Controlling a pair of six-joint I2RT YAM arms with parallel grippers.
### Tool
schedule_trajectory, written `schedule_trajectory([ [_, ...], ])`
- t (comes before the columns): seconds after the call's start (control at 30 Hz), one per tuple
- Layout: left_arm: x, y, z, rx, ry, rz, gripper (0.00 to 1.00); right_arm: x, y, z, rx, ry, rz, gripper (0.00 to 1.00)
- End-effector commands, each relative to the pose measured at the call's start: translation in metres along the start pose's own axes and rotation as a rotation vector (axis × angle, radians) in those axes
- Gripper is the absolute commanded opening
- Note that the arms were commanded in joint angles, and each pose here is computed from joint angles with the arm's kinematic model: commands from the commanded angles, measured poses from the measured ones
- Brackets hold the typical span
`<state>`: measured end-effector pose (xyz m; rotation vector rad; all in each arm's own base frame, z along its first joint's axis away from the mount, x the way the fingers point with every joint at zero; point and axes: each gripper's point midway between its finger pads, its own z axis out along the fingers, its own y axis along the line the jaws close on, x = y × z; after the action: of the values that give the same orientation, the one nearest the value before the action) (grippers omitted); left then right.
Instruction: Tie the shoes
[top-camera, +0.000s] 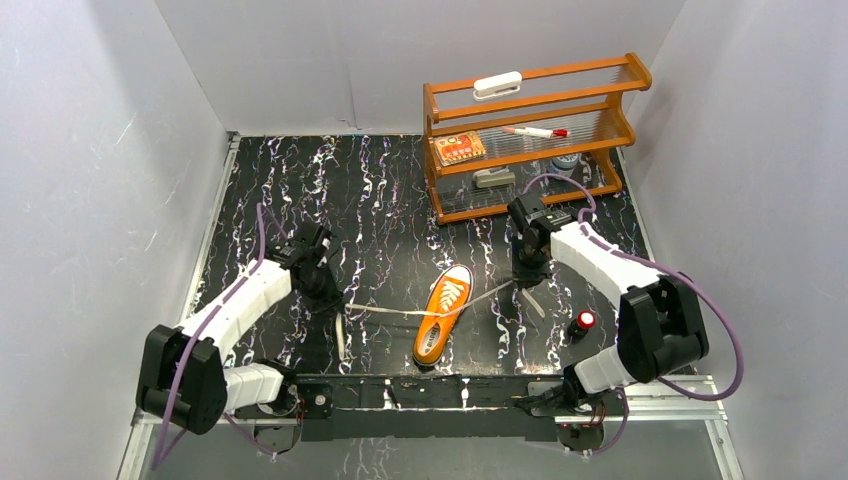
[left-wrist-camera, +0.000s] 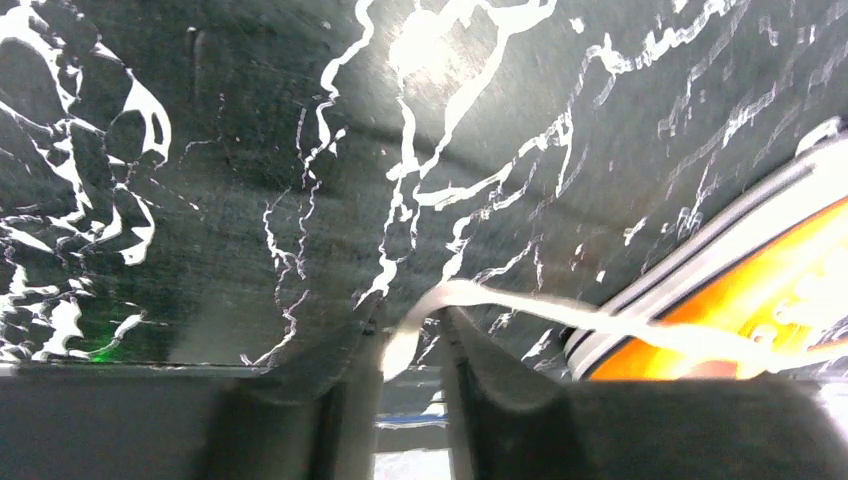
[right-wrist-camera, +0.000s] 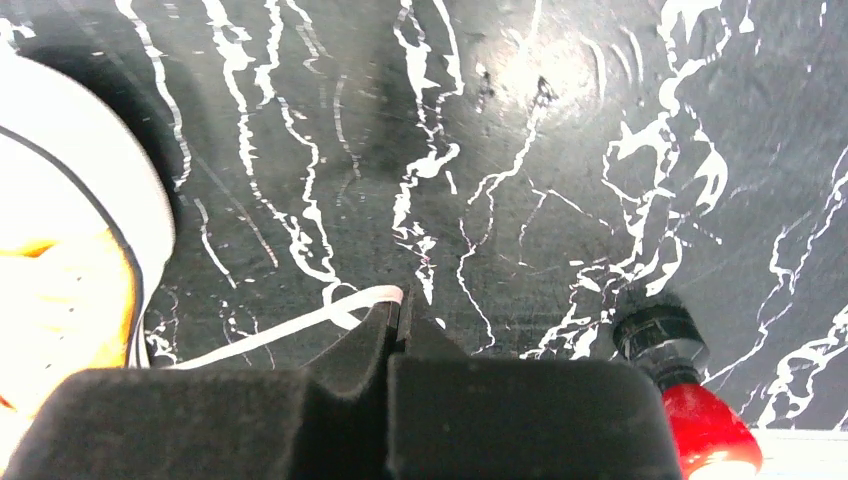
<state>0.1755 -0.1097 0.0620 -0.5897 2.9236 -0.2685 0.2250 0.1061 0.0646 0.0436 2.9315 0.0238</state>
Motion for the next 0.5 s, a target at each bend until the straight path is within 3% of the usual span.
schedule_trajectory([
  [0.0,0.006,-0.007,-0.025,0.098,-0.011,0.096,0.39,-0.024,0.019,-0.021,-0.135,-0.098,-0.105,0.0],
  [0.1,-0.012,-0.023,-0.044,0.186,-0.12,0.169,0.66,-0.016,0.023,-0.023,-0.164,-0.066,-0.115,0.0],
  [0.13,-0.017,-0.029,-0.049,0.216,-0.143,0.212,0.68,-0.013,0.026,-0.024,-0.188,-0.06,-0.12,0.0],
  [0.2,-0.021,-0.05,-0.055,0.323,-0.172,0.307,0.69,-0.012,0.031,-0.028,-0.224,-0.064,-0.129,0.0],
  [0.27,-0.014,-0.093,-0.068,0.58,-0.199,0.484,0.67,-0.014,0.038,-0.033,-0.266,-0.086,-0.146,0.0],
  [0.33,-0.008,-0.118,-0.074,0.699,-0.215,0.667,0.65,-0.018,0.043,-0.04,-0.296,-0.108,-0.152,0.0],
  [0.37,0.001,-0.125,-0.073,0.745,-0.2,0.84,0.63,-0.02,0.045,-0.044,-0.313,-0.116,-0.156,0.0],
  [0.47,0.022,-0.122,-0.046,0.665,-0.213,1.32,0.6,-0.023,0.052,-0.054,-0.351,-0.134,-0.163,0.0],
])
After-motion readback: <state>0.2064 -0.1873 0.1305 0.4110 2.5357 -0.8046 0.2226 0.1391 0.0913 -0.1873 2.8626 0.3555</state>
